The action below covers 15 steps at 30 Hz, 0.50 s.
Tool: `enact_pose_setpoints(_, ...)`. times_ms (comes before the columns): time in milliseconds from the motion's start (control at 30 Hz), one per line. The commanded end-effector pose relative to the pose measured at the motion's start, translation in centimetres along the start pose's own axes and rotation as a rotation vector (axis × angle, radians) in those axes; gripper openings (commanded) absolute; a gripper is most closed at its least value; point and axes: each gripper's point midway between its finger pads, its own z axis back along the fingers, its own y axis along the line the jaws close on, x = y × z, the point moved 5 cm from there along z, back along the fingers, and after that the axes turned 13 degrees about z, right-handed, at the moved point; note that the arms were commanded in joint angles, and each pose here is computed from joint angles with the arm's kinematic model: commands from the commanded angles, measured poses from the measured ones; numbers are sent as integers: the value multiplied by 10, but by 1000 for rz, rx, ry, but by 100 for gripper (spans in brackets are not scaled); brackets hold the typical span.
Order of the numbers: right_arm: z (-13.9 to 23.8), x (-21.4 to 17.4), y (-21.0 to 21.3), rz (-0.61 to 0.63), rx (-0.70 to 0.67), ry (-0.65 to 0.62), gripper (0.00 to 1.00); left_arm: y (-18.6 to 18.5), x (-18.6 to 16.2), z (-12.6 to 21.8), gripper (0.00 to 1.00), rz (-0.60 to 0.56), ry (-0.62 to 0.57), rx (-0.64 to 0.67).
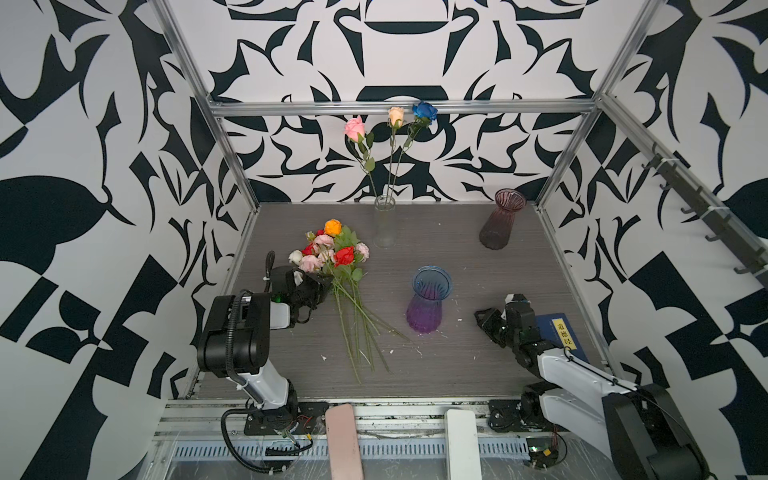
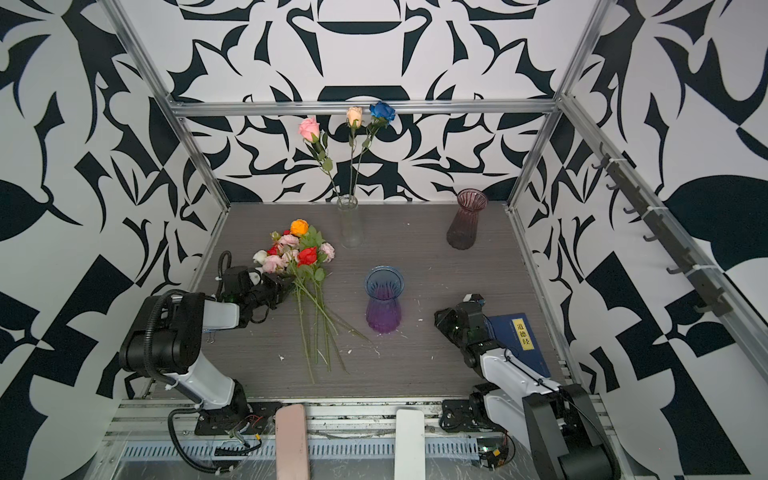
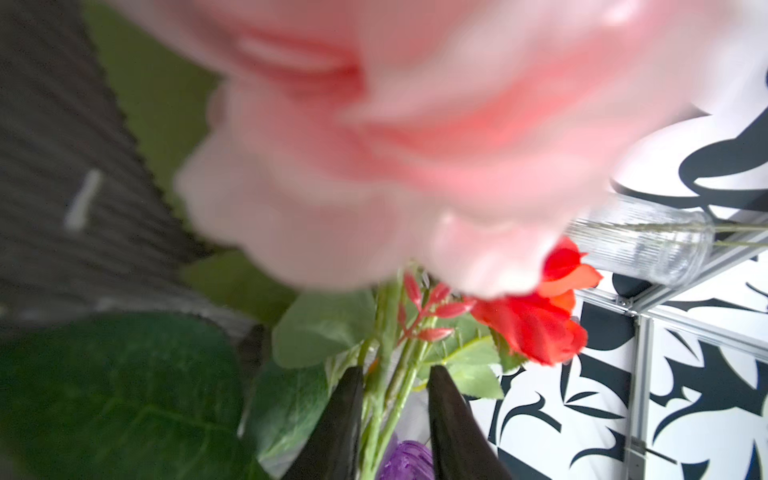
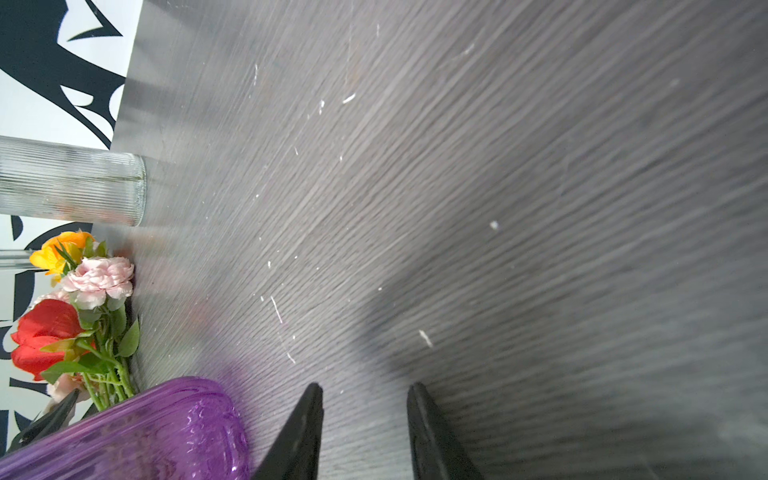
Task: Arrange the flowers into the vase
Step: 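Close the left gripper on the pink rose stem in the bunch, then lift the pink rose up out of the bunch with the left gripper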
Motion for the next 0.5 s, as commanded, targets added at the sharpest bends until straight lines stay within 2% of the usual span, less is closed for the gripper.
enact_pose_setpoints(0,0,2,0,-9,5,-10,38,-13,-1,6,22,-50,-9,-37)
enact_pose_setpoints(67,0,2,0,-9,6,-8,38,-16,-2,7,20,-65,-10,-35)
enact_pose_setpoints(333,1,2,0,-12,8,-11,38,-18,-3,8,3,-73,-5,-38)
enact_pose_setpoints(467,2,2,-1,-14,6,-14,38,-21,-5,11,0,-86,-3,-44)
